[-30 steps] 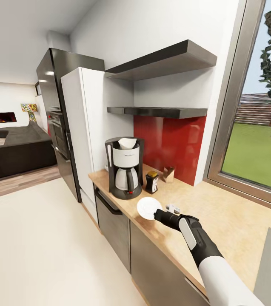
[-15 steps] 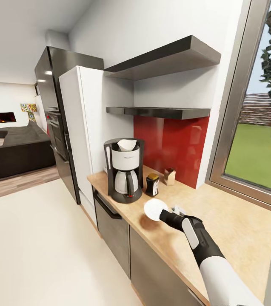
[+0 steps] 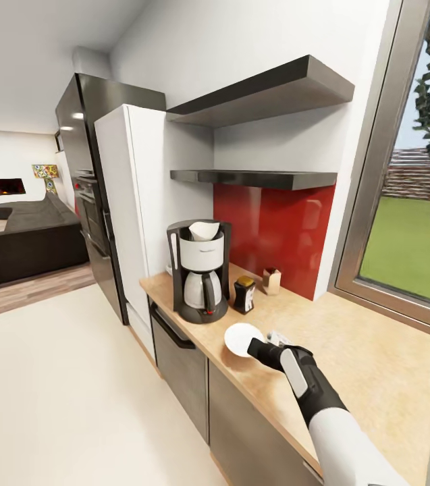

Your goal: Set up a coffee station on the kitchen countertop: keep the coffee maker on the countertop, move the bottle of coffee from the kitchen shelf to the counter next to the coffee maker, place a paper coffee filter on top of the coffee maker, put the saucer next to the coffee maker with the coffee cup on the saucer, and place the electric kettle next to the coffee maker.

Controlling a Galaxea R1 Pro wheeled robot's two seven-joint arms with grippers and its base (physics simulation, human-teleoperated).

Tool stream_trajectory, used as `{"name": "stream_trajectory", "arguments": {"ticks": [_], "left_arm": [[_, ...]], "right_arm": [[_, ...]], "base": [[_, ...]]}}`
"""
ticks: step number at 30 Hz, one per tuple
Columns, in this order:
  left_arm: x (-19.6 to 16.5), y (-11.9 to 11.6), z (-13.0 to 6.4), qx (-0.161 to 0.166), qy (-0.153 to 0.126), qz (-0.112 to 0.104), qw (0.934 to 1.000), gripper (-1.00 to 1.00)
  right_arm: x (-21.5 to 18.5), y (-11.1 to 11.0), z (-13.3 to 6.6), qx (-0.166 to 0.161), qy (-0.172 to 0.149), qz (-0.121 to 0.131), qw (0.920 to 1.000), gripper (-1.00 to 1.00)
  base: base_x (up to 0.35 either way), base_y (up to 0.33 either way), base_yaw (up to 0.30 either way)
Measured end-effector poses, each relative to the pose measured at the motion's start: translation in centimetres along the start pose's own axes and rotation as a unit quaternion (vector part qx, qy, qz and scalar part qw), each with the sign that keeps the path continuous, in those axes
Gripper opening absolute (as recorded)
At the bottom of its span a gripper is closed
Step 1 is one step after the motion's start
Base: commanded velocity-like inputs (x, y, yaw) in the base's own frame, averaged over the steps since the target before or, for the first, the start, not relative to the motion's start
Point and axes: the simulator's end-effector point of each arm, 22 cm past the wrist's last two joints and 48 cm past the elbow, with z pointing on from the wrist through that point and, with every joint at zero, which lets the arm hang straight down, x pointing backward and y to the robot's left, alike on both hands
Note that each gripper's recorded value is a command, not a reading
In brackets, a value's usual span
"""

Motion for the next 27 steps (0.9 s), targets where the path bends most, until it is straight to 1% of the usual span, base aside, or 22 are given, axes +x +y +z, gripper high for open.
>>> {"name": "stream_trajectory", "arguments": {"ticks": [1, 4, 7, 9, 12, 18, 26, 27], "left_arm": [[0.0, 0.0, 0.0, 0.0, 0.0, 0.0, 1.0, 1.0], [2.1, 0.2, -0.2, 0.0, 0.015, 0.009, 0.9998, 1.0], [3.5, 0.4, -0.4, -0.001, 0.024, 0.012, 0.9996, 1.0], [4.3, 0.4, -0.6, -0.001, 0.029, 0.014, 0.9995, 1.0], [4.5, 0.2, -0.6, 0.001, 0.031, 0.015, 0.9994, 1.0], [4.6, 0.2, -0.6, 0.001, 0.032, 0.015, 0.9994, 1.0], [4.6, 0.2, -0.7, 0.001, 0.032, 0.015, 0.9994, 1.0], [4.6, 0.2, -0.7, 0.001, 0.032, 0.015, 0.9994, 1.0]], "right_arm": [[0.1, 0.2, 0.0, -0.003, 0.001, 0.0, 1.0, -1.0], [0.3, 1.8, 0.1, -0.015, 0.0, -0.013, 0.9998, -1.0], [0.4, 2.2, 0.2, -0.014, 0.001, -0.023, 0.9996, -1.0], [-0.1, 2.4, 0.0, -0.014, -0.005, -0.025, 0.9996, -1.0], [-0.6, 2.5, -0.1, -0.016, -0.011, -0.026, 0.9995, -1.0], [-0.6, 2.5, -0.1, -0.015, -0.011, -0.026, 0.9995, -1.0], [-0.7, 2.5, -0.1, -0.015, -0.011, -0.025, 0.9995, -1.0], [-0.7, 2.5, -0.1, -0.016, -0.011, -0.025, 0.9995, -1.0]], "base": [[0.0, 0.0, 0.0], [0.0, 0.0, 0.0], [0.0, 0.0, 0.0], [-0.029, 0.0, 0.0], [-0.224, 0.056, 0.0], [-0.303, 0.118, 0.0], [-0.289, 0.209, 0.0], [-0.041, 0.035, 0.0]]}}
